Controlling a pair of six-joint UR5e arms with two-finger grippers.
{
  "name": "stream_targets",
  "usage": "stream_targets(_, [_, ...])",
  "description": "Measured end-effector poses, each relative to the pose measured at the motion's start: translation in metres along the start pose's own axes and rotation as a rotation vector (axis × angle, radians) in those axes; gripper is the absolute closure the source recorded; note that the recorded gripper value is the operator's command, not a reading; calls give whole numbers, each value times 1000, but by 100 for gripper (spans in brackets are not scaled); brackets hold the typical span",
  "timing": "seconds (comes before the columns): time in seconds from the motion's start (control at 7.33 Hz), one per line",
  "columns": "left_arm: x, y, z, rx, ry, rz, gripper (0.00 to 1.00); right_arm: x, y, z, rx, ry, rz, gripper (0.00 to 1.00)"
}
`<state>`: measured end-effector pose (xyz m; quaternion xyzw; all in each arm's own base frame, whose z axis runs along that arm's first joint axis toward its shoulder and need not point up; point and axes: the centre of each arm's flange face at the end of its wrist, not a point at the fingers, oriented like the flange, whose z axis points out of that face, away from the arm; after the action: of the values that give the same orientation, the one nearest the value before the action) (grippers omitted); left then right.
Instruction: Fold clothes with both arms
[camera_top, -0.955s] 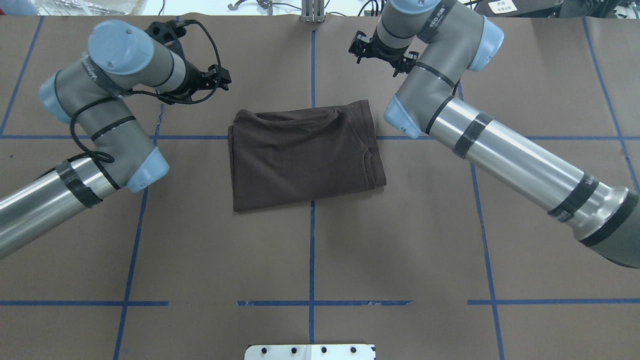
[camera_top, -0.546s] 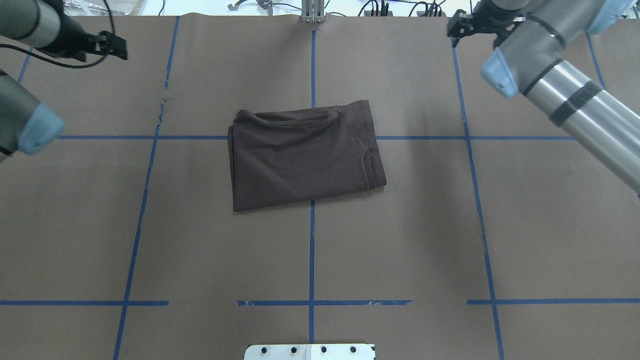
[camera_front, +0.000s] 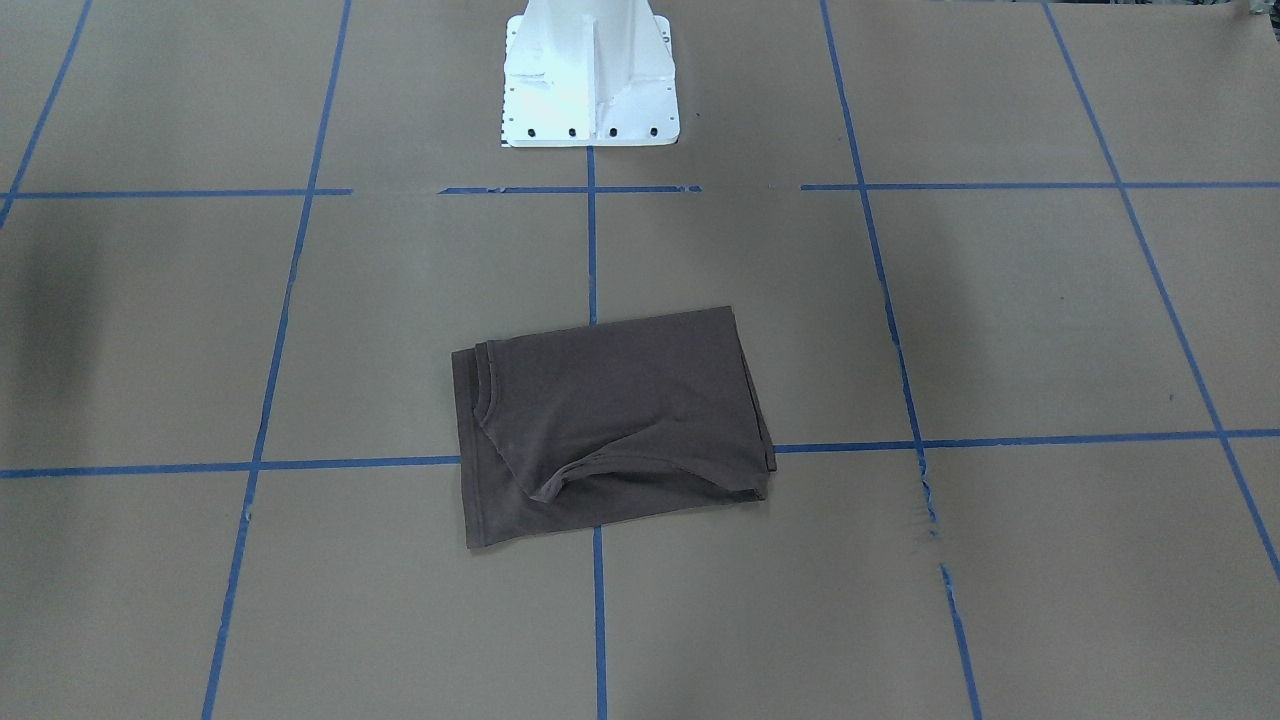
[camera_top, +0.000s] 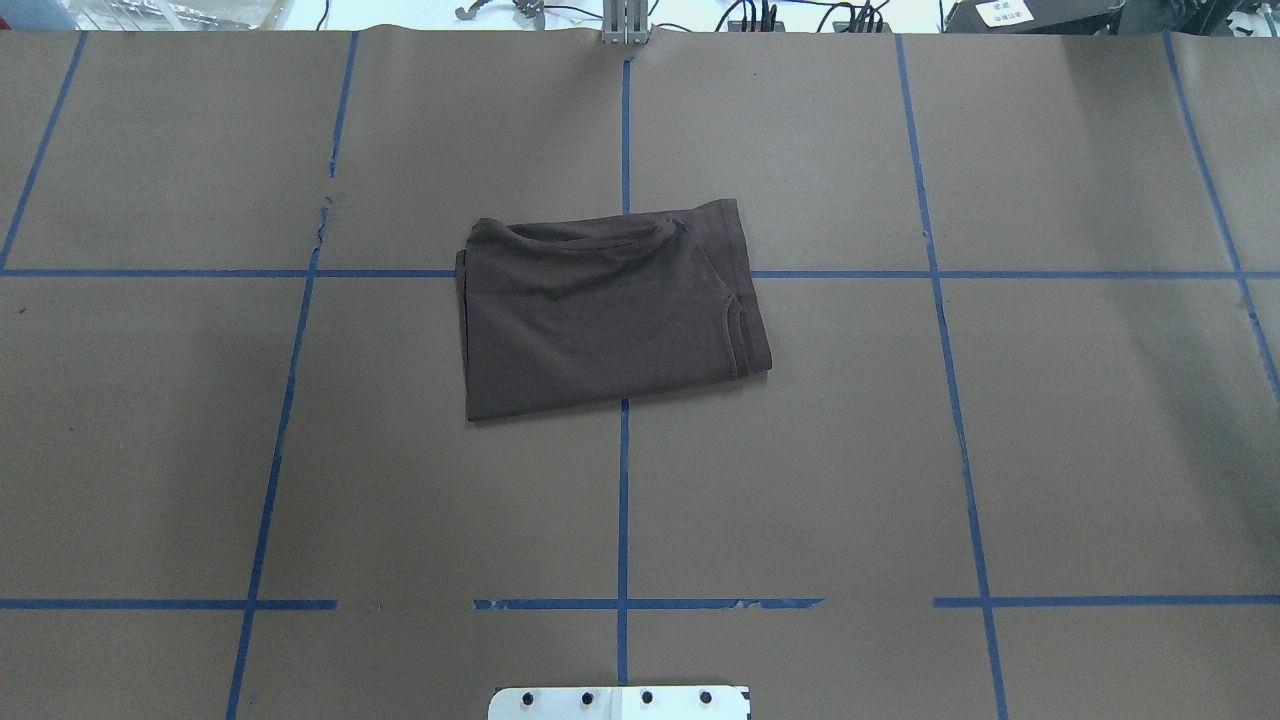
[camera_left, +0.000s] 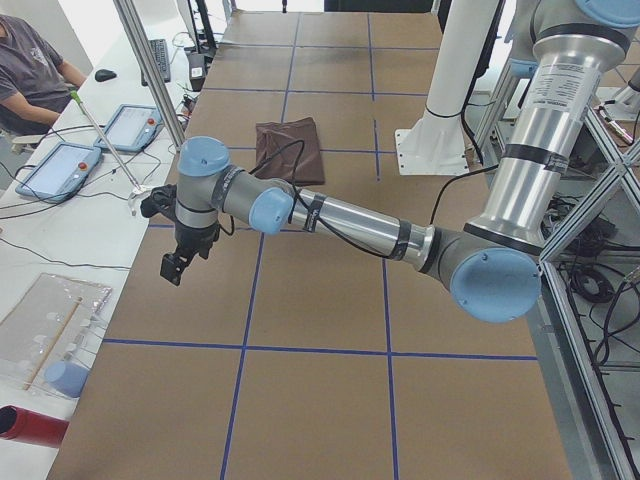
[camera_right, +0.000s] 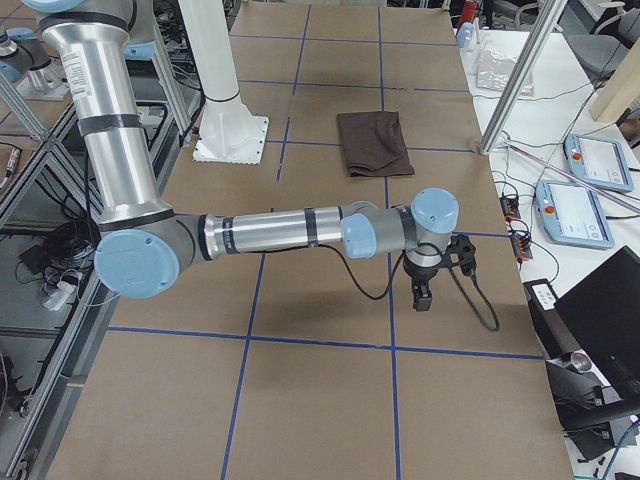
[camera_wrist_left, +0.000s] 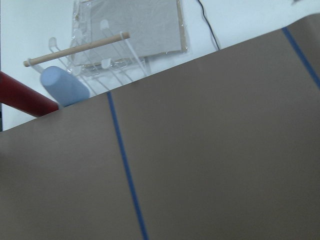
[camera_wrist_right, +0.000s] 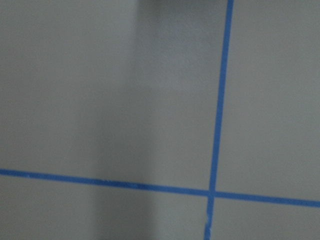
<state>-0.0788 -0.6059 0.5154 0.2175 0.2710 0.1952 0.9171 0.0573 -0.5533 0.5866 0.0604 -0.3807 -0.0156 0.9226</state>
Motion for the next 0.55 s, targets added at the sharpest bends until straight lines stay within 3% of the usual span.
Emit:
stream_targets(0.14, [-9,38,3,-11,55,46,0,27,53,-25,-9,5,43,0])
stream_targets(0.27, [-15,72,17,-31,68,47,0,37,88,-33,-23,9,75,0])
stream_targets(0.55, [-34,129,56,-110,37,8,0,41,113,-30,-44,-3,94,0])
